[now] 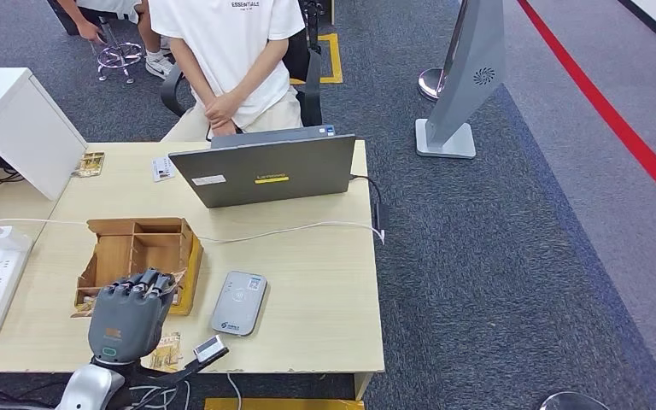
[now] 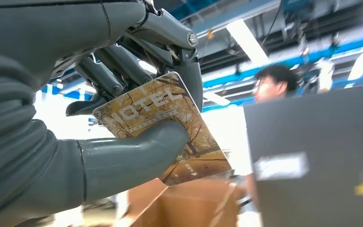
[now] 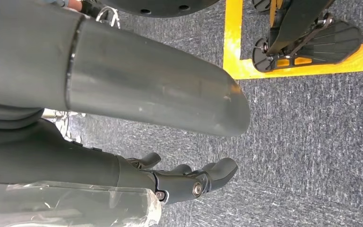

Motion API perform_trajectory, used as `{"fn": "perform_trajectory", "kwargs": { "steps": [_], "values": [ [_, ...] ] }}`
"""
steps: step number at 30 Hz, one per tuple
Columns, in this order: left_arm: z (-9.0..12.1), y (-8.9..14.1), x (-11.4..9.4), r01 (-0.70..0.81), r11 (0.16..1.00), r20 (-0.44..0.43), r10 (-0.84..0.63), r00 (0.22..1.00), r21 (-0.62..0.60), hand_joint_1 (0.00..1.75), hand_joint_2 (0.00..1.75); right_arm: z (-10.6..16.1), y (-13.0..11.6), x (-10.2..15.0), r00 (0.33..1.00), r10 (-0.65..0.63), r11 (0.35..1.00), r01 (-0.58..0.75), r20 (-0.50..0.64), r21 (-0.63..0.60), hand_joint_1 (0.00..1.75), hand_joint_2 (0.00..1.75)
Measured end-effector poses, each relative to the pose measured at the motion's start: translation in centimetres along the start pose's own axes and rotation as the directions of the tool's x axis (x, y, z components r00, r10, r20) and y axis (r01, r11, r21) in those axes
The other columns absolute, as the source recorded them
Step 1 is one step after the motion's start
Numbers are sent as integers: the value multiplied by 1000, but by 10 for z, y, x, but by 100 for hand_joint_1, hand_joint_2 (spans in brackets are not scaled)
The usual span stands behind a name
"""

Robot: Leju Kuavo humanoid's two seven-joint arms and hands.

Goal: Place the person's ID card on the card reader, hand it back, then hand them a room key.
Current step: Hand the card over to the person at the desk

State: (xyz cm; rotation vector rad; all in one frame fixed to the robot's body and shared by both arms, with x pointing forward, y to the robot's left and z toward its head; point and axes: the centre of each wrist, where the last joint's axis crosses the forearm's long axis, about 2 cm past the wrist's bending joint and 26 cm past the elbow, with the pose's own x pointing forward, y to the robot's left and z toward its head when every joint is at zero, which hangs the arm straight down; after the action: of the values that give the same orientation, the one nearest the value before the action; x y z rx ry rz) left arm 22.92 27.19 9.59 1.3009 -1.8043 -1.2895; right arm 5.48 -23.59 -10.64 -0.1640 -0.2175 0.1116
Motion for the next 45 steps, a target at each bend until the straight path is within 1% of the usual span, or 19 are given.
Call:
{"fn": "perform_trajectory", "kwargs": {
  "steps": [2, 5, 8, 11, 13, 16, 18, 19, 21, 23, 25, 27, 28, 30, 32, 34, 38, 45],
  "values": [
    [-6, 9, 8, -12, 999, 21, 11, 1000, 32, 175, 175, 0, 0, 0, 1000, -4, 1000, 4, -2, -2, 0, 0],
    [-10, 18, 13, -27, 997, 46, 23, 999, 77, 175, 175, 0, 0, -1, 1000, -14, 1000, 14, -6, -6, 0, 0],
    [-18, 30, 21, -58, 989, 90, 46, 995, 133, 175, 175, 0, 0, -1, 999, -33, 999, 33, -11, -12, 0, 0],
    [-32, 49, 29, -89, 975, 132, 62, 989, 204, 175, 175, 0, -1, -2, 999, -48, 999, 48, -14, -15, 0, 0],
    [-43, 63, 30, -100, 962, 148, 64, 987, 252, 175, 175, 0, -1, -2, 998, -53, 998, 53, -17, -15, 0, 0],
    [-65, 80, 23, -70, 939, 130, 28, 991, 337, 175, 175, 0, -1, -2, 999, -38, 999, 38, -15, -7, 0, 0],
    [-86, 88, 11, -3, 919, 91, -36, 995, 395, 175, 175, 0, 0, -1, 1000, -9, 1000, 10, -7, 8, 0, 0],
    [-98, 91, 0, 42, 906, 66, -77, 995, 422, 175, 175, 0, 0, 0, 1000, 8, 1000, -8, 0, 17, 0, 0],
    [-121, 90, -29, 137, 881, 5, -157, 988, 454, 175, 175, 0, 0, 1, 999, 40, 999, -40, 14, 31, 0, 0],
    [-142, 87, -62, 226, 862, -58, -225, 973, 454, 175, 175, 0, 1, 3, 998, 63, 997, -64, 27, 42, 0, 0],
    [-160, 82, -100, 308, 854, -112, -288, 951, 419, 175, 175, 0, 1, 4, 996, 80, 995, -81, 35, 51, 0, 0],
    [-172, 78, -138, 374, 856, -171, -334, 927, 356, 175, 175, 0, 1, 5, 995, 88, 994, -91, 40, 57, 0, 0],
    [-175, 77, -154, 395, 859, -199, -346, 917, 325, 175, 175, 0, 1, 5, 995, 90, 994, -92, 40, 59, 0, 0],
    [-180, 75, -174, 416, 866, -241, -357, 903, 278, 175, 175, 0, 1, 4, 995, 91, 994, -93, 38, 61, 0, 0],
    [-180, 72, -185, 423, 874, -265, -360, 894, 239, 175, 175, 0, 1, 4, 995, 93, 994, -95, 39, 62, 0, 0],
    [-180, 67, -192, 424, 882, -277, -363, 890, 206, 175, 175, 0, 1, 4, 995, 95, 993, -98, 41, 62, 0, 0],
    [-179, 62, -197, 423, 890, -290, -365, 885, 170, 175, 175, 0, 2, 5, 994, 100, 993, -103, 42, 63, 0, 0],
    [-174, 53, -202, 426, 897, -308, -375, 874, 116, 175, 175, 0, 2, 5, 995, 96, 993, -98, 28, 62, 0, 0]
  ]
}}
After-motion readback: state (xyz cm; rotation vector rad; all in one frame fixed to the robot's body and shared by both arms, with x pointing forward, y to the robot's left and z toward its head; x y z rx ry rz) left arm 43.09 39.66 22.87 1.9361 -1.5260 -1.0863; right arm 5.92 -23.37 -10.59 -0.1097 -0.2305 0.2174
